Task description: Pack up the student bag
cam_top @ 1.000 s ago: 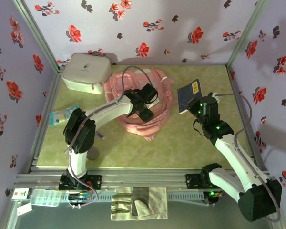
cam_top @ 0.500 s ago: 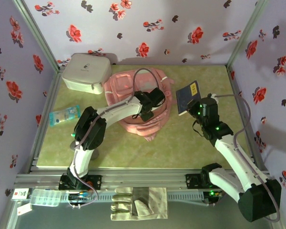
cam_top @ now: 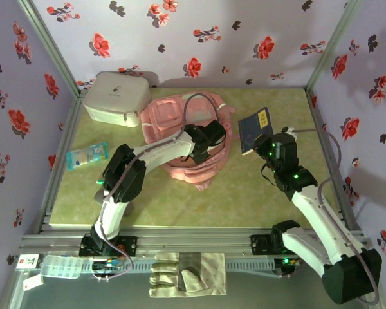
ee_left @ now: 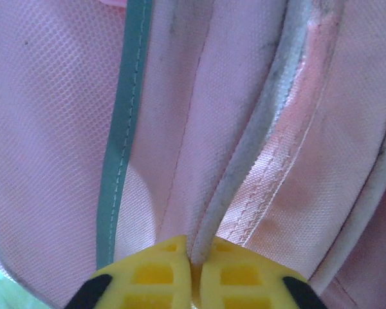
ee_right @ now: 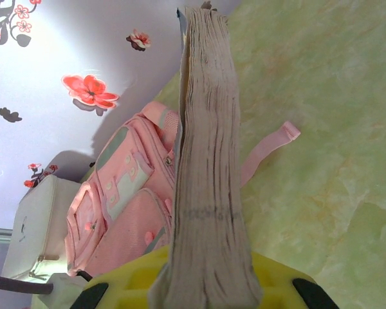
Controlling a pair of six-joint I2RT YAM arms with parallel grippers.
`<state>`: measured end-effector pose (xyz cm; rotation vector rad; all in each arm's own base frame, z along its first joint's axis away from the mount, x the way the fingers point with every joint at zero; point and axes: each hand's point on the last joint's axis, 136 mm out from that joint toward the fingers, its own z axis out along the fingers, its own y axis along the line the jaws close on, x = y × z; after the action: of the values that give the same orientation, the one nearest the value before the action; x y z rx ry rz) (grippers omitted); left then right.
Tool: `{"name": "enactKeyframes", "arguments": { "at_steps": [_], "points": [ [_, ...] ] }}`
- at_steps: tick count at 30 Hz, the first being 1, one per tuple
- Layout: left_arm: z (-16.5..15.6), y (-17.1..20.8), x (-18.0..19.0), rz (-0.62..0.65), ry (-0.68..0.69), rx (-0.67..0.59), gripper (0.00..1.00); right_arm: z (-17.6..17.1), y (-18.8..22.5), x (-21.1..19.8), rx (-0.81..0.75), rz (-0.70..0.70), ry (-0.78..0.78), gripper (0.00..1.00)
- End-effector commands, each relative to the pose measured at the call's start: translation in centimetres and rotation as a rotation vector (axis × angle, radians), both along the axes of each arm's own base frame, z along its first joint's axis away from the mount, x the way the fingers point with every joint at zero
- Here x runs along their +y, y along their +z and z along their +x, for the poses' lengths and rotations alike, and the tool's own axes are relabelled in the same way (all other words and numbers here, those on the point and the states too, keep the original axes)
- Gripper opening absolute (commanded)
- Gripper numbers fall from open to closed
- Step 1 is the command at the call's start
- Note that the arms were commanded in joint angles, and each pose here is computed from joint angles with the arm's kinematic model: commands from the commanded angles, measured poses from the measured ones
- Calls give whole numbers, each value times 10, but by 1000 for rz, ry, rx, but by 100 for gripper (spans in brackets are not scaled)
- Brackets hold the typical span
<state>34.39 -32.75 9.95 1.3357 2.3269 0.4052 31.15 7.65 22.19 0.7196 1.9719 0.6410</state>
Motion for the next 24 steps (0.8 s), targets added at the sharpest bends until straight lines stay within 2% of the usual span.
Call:
{"name": "enactKeyframes", "arguments": {
  "at_steps": [1, 13, 17, 24],
  "points": [
    [17, 67, -4, -135, 43, -160, 0, -2, 9, -7, -38, -7, -27, 4],
    [47, 192, -4, -487, 139, -454, 0, -19, -2, -2, -10, 14, 26, 5],
    [54, 209, -7, -560, 161, -496, 0, -22, -7, 14, 0, 75, 99, 5],
    [58, 215, -16, -606, 170, -494, 0, -22, -2, 59, -64, 294, 265, 5]
  ]
}}
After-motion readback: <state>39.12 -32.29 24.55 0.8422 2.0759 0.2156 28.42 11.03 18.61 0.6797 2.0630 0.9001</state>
